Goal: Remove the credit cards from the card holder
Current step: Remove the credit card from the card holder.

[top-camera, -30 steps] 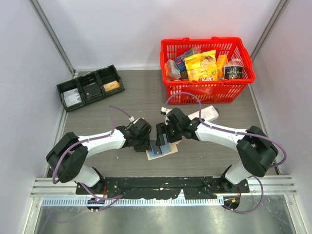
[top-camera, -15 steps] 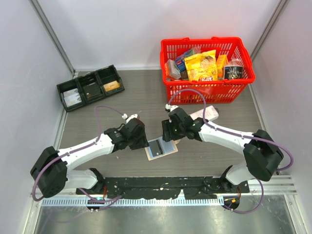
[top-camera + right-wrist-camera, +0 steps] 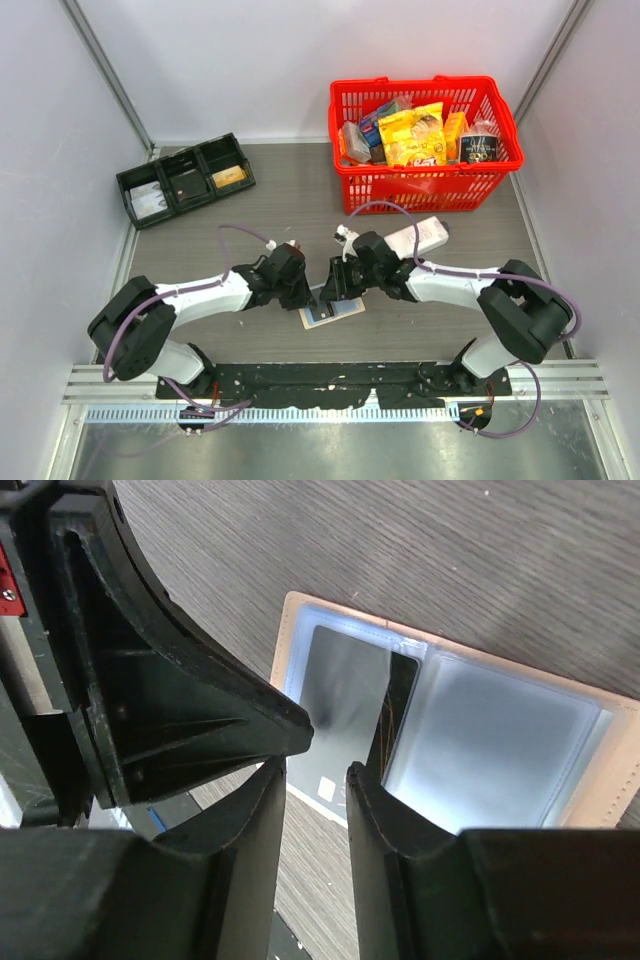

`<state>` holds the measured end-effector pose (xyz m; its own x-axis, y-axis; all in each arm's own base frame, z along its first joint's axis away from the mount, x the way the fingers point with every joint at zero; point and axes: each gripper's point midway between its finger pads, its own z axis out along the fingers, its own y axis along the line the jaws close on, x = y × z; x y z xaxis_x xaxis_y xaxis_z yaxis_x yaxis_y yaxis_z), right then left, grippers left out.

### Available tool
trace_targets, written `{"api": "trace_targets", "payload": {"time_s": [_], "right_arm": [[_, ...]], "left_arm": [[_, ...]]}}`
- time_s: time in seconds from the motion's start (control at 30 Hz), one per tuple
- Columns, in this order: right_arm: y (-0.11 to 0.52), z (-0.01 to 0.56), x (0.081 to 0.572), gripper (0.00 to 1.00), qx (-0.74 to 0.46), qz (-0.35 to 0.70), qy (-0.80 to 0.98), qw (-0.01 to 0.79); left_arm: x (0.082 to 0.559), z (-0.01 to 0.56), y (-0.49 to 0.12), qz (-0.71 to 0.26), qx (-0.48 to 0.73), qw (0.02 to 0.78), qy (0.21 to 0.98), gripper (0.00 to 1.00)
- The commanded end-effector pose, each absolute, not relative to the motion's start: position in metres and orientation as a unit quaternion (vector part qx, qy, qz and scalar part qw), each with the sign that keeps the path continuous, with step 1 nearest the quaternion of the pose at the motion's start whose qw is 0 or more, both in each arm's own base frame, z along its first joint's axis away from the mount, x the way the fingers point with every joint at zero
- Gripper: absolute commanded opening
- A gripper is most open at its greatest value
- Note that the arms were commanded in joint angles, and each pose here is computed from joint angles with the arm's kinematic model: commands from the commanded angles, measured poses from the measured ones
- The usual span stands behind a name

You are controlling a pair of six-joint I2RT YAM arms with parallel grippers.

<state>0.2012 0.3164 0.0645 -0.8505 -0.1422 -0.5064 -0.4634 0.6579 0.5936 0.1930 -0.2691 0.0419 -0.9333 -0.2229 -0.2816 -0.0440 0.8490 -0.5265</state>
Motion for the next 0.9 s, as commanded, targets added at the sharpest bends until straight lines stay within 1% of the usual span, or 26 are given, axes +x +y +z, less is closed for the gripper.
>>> {"api": "trace_targets", "payload": {"time_s": [0.0,0.1,0.33,0.47,0.67,0.87], "right_arm": [[0.323,0.067,0.208,0.34,-0.138,0.438,0.862,0.213],[0.312,0.052,0.211,0.34,-0.12,0.437,0.867,0.206],[0.296,0.028,0.206,0.32,-0.09,0.449,0.872,0.172],[0.296,0.034,0.208,0.32,-0.092,0.448,0.871,0.181],[0.303,0.065,0.217,0.31,-0.117,0.464,0.851,0.218],[0.315,0.077,0.217,0.31,-0.132,0.5,0.827,0.22]], "left_arm": [[0.192,0.035,-0.275,-0.282,-0.08,0.155,0.943,0.03],[0.187,0.026,-0.267,-0.266,-0.086,0.148,0.949,0.0],[0.18,0.019,-0.248,-0.242,-0.1,0.146,0.954,0.0],[0.179,0.019,-0.239,-0.235,-0.108,0.151,0.954,0.0],[0.177,0.015,-0.24,-0.236,-0.108,0.143,0.955,0.0],[0.175,0.012,-0.24,-0.235,-0.105,0.137,0.957,0.0]]}}
